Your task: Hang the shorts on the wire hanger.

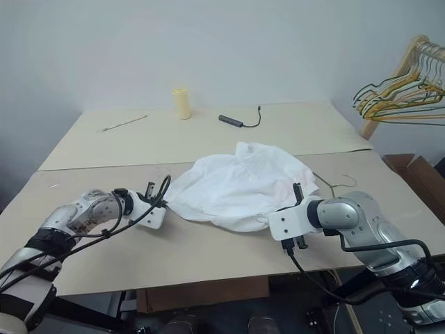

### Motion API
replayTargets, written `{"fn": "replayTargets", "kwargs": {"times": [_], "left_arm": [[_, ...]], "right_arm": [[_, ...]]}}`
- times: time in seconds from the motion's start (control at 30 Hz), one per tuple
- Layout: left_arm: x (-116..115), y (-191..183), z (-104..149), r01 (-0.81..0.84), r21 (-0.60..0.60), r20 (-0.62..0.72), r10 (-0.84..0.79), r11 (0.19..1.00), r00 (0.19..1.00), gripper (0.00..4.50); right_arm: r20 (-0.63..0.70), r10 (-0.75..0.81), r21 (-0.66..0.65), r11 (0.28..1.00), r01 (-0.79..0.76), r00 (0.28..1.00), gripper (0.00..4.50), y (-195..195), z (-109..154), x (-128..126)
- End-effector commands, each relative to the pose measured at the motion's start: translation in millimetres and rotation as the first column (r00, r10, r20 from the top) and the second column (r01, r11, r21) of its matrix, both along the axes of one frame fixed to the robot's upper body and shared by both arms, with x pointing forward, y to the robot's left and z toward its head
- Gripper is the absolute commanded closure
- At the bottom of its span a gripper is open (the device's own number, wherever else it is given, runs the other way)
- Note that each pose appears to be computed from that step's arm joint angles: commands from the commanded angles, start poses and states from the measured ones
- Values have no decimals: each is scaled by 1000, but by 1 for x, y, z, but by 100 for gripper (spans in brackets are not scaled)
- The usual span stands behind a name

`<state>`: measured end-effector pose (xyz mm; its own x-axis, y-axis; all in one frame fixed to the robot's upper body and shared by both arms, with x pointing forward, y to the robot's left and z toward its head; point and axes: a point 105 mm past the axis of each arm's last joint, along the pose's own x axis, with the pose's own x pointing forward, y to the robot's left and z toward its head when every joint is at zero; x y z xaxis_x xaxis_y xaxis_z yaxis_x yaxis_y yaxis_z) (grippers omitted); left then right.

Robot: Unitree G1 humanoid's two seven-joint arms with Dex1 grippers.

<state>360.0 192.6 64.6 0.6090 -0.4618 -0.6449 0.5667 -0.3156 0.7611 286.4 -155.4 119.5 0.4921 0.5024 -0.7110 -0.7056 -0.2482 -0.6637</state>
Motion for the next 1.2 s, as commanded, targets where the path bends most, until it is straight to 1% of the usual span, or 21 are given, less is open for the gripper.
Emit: {"fn": "replayTargets", "kwargs": {"times": [0.03, 0.1, 0.17, 0.3, 0.4, 0.47, 0.53, 0.6, 0.67, 0.77, 0.83, 0.9, 0.93, 0.97, 1.0, 1.03, 1.07, 1.1, 1.13, 1.17, 1.2], "left_arm": [[-6, 18, 27, -35, -41, 2, 36, 999, 999, 449], [-25, 27, 37, -21, -74, -60, 17, 997, 998, 449], [-46, 32, 46, -8, -112, -123, -6, 994, 992, 449], [-91, 44, 57, -27, -155, -259, -14, 988, 966, 449], [-117, 44, 61, -32, -166, -345, -28, 986, 938, 449], [-132, 42, 64, -35, -172, -399, -37, 985, 916, 449], [-144, 39, 66, -21, -168, -428, -54, 986, 902, 449], [-145, 33, 68, -35, -207, -421, -57, 978, 905, 449], [-137, 29, 70, -63, -244, -390, -39, 968, 920, 449], [-112, 23, 77, -99, -324, -307, -6, 941, 952, 449], [-74, 18, 99, -165, -460, -231, 62, 873, 971, 449], [-14, 22, 140, -200, -590, -64, 201, 782, 977, 449], [15, 25, 163, -200, -642, 27, 282, 741, 959, 449], [40, 28, 186, -208, -691, 84, 363, 693, 928, 449], [63, 32, 212, -212, -740, 143, 457, 638, 878, 449], [78, 35, 234, -210, -775, 189, 535, 596, 824, 449], [91, 42, 263, -203, -817, 247, 645, 539, 723, 449], [96, 48, 286, -185, -844, 294, 722, 504, 626, 449], [95, 54, 312, -146, -868, 347, 791, 474, 505, 449], [91, 60, 333, -102, -885, 379, 832, 453, 405, 449], [83, 63, 355, -42, -890, 420, 852, 454, 311, 449]], "right_arm": [[94, 1, 39, 999, -5, 996, 450, -5, 19, 7], [98, 61, 75, 995, -68, 993, 450, -5, 24, 2], [92, 123, 70, 989, -129, 988, 450, -9, 25, -4], [-97, 207, 105, 975, -197, 973, 450, -15, 25, -33], [-181, 258, 115, 964, -240, 949, 450, -20, 28, -46], [-209, 263, 118, 963, -243, 942, 450, -23, 30, -48], [-212, 247, 97, 968, -231, 945, 450, -28, 28, -43], [-210, 231, 92, 972, -216, 950, 450, -30, 26, -35], [-195, 212, 118, 974, -191, 958, 450, -29, 27, -25], [-124, 162, 172, 975, -140, 979, 450, -25, 38, 3], [-41, 89, 208, 975, -79, 995, 450, -23, 54, 37], [99, -50, 269, 963, 22, 994, 450, -18, 83, 88], [174, -135, 308, 948, 76, 976, 450, -14, 99, 114], [243, -228, 349, 928, 135, 943, 450, -11, 115, 137], [318, -326, 392, 900, 190, 890, 450, -9, 134, 158], [380, -396, 423, 878, 223, 836, 450, -8, 149, 172], [458, -473, 473, 846, 245, 752, 450, -7, 171, 183], [519, -525, 510, 824, 248, 675, 450, -7, 189, 189], [576, -581, 567, 791, 232, 574, 450, -8, 211, 191], [611, -624, 616, 761, 203, 487, 450, -8, 230, 191], [638, -661, 668, 730, 143, 394, 450, -9, 251, 186]]}}
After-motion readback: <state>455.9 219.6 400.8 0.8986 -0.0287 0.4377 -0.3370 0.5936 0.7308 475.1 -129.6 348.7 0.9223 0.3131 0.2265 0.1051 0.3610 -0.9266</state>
